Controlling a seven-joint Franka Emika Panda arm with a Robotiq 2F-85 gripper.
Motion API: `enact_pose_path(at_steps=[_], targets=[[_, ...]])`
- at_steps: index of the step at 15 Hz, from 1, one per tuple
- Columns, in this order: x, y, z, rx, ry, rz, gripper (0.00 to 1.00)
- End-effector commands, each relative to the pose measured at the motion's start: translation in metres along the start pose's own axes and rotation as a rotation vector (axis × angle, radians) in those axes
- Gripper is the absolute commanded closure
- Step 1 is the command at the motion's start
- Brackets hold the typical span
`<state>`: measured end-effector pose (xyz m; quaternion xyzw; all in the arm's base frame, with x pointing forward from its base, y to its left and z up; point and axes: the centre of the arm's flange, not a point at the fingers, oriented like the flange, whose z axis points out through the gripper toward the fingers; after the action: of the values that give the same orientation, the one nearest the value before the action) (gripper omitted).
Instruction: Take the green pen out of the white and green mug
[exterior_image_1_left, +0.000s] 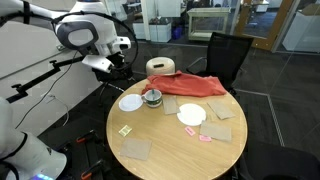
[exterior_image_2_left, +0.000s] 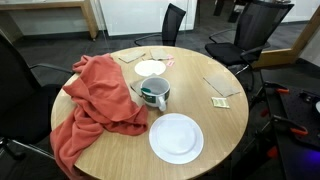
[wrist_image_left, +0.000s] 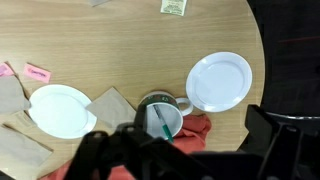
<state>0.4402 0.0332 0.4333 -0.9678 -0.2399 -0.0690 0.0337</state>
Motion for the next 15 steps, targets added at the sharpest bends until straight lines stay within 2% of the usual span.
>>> enact_pose_path(at_steps=[1, 6, 10, 15], targets=[[0.0, 0.0, -0.001, -0.001, 0.001, 0.0, 0.0], [0.009, 0.004, 0.005, -0.014, -0.001, -0.04, 0.0], [0.028, 0.012, 0.021, -0.033, -0.02, -0.163, 0.0], [0.061, 0.02, 0.052, -0.05, 0.01, -0.315, 0.0]])
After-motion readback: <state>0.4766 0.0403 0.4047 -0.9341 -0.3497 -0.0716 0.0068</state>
